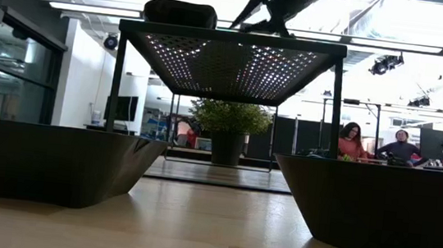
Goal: Pick & Place Mini shaped plates
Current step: Stack the distorted square plate on top of the distorted square plates on the shelf
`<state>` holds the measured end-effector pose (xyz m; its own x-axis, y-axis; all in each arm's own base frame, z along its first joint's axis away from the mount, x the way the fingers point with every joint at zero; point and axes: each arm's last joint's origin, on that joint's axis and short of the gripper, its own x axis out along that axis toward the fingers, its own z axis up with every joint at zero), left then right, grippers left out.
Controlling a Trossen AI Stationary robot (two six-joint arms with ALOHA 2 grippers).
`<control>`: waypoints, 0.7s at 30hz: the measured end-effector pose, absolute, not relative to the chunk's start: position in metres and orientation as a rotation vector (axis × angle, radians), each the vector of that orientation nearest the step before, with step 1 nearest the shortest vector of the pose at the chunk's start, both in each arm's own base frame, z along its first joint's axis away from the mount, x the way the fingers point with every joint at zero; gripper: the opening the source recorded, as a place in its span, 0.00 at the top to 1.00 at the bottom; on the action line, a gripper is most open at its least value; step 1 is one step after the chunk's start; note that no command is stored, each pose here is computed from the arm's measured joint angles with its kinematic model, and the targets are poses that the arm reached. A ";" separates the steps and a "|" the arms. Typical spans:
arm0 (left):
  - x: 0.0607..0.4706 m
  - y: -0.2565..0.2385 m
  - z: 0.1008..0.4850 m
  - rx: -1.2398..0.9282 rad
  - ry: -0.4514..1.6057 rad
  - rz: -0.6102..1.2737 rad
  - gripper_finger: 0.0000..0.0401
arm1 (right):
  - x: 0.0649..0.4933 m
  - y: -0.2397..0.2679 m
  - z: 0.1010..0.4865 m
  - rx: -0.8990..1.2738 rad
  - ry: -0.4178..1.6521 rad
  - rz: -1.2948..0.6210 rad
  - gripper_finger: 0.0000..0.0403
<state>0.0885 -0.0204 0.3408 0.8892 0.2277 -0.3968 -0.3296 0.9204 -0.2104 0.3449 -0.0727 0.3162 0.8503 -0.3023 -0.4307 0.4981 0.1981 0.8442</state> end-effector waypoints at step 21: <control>0.089 -0.022 0.341 -0.290 0.391 0.254 0.67 | 0.267 -0.026 0.381 1.019 0.267 -0.402 0.93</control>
